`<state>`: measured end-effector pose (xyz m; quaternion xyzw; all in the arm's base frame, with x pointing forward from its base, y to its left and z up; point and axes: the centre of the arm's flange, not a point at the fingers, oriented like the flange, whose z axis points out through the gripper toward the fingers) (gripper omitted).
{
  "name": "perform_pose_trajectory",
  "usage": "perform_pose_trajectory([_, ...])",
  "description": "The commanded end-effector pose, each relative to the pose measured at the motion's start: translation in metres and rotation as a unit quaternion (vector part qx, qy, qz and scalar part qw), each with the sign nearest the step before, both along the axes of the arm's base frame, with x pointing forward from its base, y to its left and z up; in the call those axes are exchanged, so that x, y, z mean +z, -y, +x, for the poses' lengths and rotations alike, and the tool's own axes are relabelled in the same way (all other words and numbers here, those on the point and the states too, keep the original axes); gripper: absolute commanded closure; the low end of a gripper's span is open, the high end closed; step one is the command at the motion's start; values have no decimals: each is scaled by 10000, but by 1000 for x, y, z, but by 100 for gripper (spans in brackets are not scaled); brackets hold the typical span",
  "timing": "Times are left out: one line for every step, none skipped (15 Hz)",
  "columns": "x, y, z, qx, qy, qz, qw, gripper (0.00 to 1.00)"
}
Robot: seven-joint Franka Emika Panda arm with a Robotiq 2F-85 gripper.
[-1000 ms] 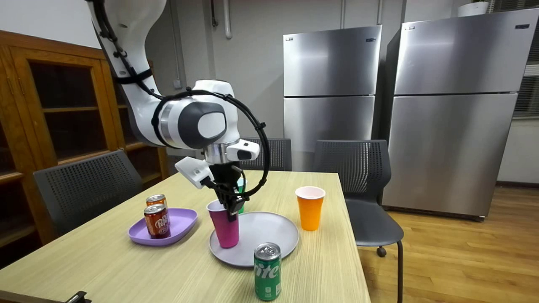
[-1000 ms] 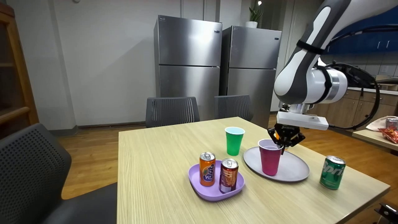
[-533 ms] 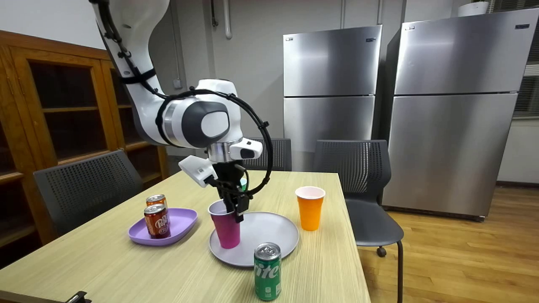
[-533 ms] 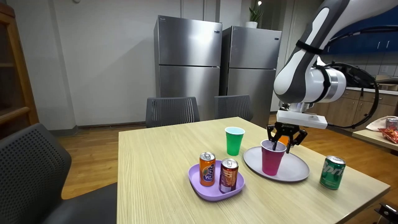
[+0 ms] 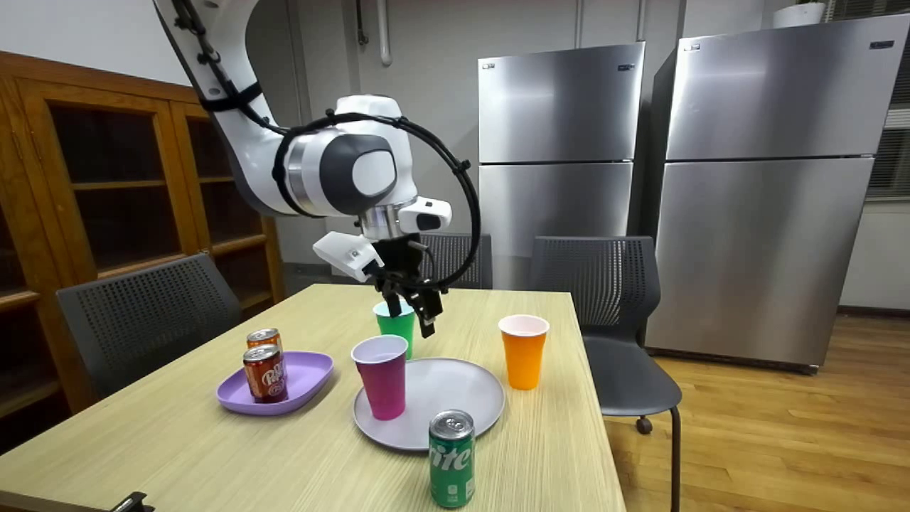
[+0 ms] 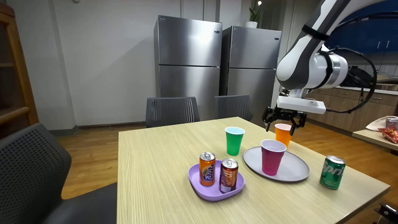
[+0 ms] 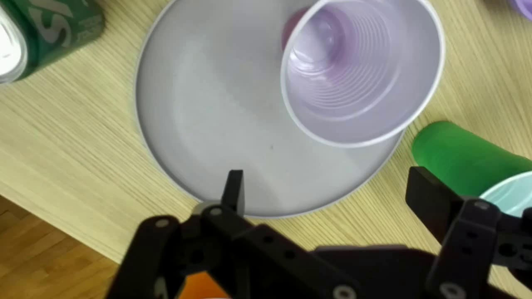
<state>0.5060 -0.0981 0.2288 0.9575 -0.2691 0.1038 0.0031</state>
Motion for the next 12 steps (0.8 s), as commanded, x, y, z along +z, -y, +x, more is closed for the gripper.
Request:
perform_pose_trajectory([25,-3,15,241,106,-33,9996,0])
perform_pose_trajectory([27,-6,16,287,132,-59,9995,0])
perform_pose_trajectory([29,-10,13,371,156,-33,9992,0])
perform_pose_trajectory([16,-4,13,164,185,-53,9997,0])
perform_pose_trajectory([17,-6,14,213,196,-54,9996,0])
perform_pose_trajectory([18,-8,14,235,201,-52,9995,0])
perform_pose_trajectory([18,-9,14,247,202,-50,9995,0])
perform_pose_trajectory([18,-9,14,252,202,-50,9995,0])
perform_pose_trajectory([18,-9,14,255,201,-51,9995,0])
perform_pose_trajectory([18,-9,14,258,201,-51,9995,0])
perform_pose_trajectory([18,-9,14,259,201,-51,9994,0])
perform_pose_trajectory([18,-9,14,259,201,-52,9994,0])
